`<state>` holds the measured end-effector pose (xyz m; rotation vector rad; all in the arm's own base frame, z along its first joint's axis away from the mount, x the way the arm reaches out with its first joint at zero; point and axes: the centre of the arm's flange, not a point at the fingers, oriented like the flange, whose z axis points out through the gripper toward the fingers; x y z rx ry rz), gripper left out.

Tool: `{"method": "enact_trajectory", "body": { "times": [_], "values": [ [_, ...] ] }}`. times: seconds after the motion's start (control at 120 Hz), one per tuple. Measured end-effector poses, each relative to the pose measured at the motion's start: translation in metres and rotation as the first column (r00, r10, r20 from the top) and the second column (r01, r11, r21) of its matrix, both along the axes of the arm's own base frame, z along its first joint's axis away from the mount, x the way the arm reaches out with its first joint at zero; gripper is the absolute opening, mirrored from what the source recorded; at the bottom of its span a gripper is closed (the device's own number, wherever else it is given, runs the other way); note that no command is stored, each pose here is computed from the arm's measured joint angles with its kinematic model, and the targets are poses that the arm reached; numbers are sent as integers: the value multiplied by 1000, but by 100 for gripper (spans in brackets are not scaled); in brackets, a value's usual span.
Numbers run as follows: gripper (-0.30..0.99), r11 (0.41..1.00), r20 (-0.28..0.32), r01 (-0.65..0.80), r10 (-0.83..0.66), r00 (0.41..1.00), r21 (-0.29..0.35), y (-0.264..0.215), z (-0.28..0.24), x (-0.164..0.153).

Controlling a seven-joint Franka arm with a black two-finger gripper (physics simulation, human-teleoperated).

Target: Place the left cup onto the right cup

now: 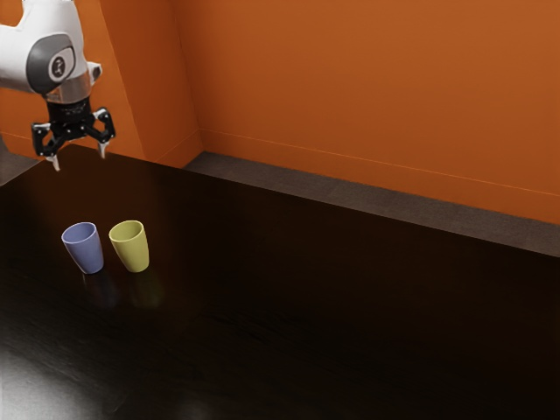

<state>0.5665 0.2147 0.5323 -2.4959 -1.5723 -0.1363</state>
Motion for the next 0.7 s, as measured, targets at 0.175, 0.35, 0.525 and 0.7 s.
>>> {"method": "enact_trajectory", "body": {
  "times": [0.175,0.35,0.525,0.7],
  "values": [
    [69,1000,10,-28,28,1000,6,10,-4,-1],
    [69,999,6,-48,48,999,13,21,-22,-1],
    [69,998,20,-59,58,998,22,32,-40,-1],
    [69,998,43,-55,54,998,30,33,-51,8]
  ]
}}
